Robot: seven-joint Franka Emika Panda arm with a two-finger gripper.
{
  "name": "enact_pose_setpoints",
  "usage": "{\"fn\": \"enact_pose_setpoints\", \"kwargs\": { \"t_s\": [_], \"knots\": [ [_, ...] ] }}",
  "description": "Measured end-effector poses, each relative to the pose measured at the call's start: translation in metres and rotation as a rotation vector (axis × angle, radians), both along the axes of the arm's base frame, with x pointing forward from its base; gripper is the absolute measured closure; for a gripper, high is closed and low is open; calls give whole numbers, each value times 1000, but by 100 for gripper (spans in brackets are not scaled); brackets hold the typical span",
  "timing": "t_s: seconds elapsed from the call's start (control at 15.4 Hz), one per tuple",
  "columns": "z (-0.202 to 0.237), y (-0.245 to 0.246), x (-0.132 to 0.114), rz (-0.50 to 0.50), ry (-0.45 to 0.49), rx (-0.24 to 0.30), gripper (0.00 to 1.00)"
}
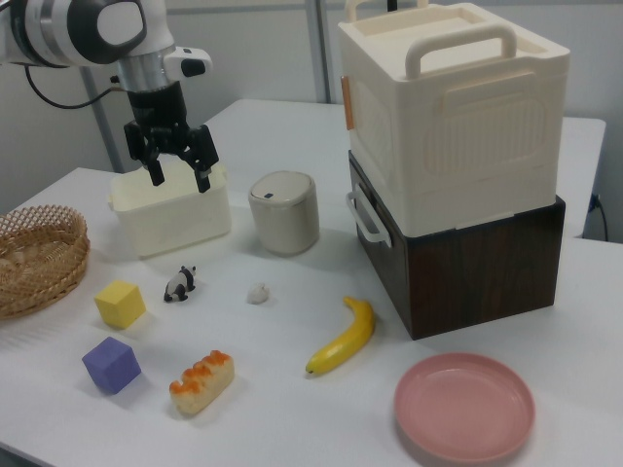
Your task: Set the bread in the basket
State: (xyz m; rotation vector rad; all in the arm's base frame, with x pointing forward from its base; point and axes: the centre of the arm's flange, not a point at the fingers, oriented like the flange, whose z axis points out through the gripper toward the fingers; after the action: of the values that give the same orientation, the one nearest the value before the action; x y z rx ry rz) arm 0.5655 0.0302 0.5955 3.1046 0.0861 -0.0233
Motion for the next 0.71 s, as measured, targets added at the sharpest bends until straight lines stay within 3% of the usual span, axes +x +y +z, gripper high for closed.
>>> {"fn": "enact_pose_setpoints", "kwargs": {
  "t_s": [0.71],
  "knots": [
    [2,-8,1,-14,-4,-2,0]
  ]
}}
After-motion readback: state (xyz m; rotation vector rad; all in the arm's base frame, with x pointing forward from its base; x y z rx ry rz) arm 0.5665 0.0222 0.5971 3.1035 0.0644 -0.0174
